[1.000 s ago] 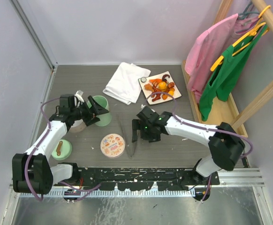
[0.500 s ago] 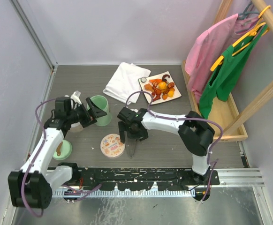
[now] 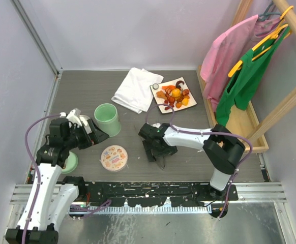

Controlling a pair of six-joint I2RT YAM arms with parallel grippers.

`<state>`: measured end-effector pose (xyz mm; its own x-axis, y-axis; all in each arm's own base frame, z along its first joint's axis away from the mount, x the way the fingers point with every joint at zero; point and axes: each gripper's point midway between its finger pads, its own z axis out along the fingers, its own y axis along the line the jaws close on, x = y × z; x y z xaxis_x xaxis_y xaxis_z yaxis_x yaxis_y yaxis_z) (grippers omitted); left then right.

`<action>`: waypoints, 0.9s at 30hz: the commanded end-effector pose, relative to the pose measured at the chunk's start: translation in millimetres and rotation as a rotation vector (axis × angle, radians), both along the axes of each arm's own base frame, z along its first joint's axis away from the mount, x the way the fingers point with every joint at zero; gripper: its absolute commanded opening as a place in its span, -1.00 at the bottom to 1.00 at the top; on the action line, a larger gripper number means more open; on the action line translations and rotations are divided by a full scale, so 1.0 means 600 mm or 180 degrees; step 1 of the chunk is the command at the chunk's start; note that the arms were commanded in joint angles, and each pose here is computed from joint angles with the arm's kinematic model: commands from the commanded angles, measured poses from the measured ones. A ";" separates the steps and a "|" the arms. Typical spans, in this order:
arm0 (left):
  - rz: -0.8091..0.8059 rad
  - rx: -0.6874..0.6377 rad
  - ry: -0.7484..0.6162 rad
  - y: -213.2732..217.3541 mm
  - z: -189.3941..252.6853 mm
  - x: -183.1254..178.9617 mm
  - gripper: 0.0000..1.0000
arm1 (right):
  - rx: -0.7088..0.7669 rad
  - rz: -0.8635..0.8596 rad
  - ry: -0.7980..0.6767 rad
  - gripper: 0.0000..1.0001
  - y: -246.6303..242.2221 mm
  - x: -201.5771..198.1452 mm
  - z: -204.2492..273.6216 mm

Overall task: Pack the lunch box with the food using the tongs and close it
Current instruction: Pick up the clamp at the center of the board.

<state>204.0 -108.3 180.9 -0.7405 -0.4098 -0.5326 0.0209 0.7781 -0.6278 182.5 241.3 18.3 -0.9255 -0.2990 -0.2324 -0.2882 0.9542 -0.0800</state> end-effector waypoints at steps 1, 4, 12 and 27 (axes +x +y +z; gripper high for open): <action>-0.0041 0.0200 -0.0336 0.012 0.026 -0.005 0.90 | 0.0054 0.0329 -0.0044 1.00 -0.024 -0.004 0.013; -0.0016 0.0330 -0.0455 0.021 0.039 0.001 0.89 | 0.0114 0.0442 0.0069 1.00 -0.024 -0.008 0.021; 0.0085 0.0589 -0.0519 0.044 0.040 0.006 0.90 | 0.0348 0.0665 0.0079 1.00 -0.016 -0.007 0.032; 0.0427 0.0787 -0.0522 0.076 0.036 0.010 0.93 | 0.0315 0.0716 0.0519 1.00 -0.011 -0.008 0.049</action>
